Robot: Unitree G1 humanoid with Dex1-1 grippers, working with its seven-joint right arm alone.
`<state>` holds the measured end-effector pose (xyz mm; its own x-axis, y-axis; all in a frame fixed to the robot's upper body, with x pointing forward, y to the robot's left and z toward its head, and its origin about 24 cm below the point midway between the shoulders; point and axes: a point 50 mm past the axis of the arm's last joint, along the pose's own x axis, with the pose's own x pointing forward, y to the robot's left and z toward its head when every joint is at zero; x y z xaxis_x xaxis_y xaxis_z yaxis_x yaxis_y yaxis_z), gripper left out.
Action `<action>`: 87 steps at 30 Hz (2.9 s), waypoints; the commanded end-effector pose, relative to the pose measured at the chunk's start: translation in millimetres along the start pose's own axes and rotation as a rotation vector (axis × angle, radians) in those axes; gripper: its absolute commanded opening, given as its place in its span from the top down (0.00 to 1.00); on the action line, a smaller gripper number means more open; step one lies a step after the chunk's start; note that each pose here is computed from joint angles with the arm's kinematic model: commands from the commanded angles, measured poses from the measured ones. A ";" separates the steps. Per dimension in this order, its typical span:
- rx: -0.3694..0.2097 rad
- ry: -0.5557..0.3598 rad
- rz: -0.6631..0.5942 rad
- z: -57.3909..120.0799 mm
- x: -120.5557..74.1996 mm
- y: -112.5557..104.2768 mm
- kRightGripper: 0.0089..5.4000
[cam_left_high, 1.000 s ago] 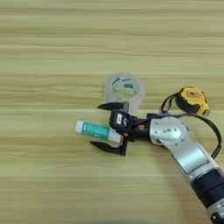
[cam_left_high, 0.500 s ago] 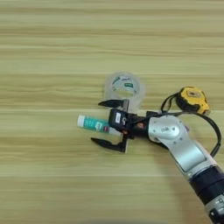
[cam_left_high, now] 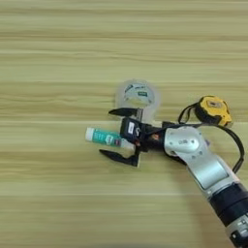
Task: Move the objects on the table
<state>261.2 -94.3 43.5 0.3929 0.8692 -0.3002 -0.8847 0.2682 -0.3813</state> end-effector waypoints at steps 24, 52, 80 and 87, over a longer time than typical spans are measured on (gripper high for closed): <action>0.060 -0.276 -0.165 57.7 -79.4 -57.8 0.00; 0.136 0.096 -0.058 -11.8 -99.7 -26.0 0.00; -0.030 0.213 -0.275 -29.2 -105.3 -61.2 0.00; -0.011 0.160 -0.271 -23.7 -104.6 -62.1 0.00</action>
<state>265.4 -210.8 41.7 0.5956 0.6784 -0.4301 -0.8014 0.4658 -0.3751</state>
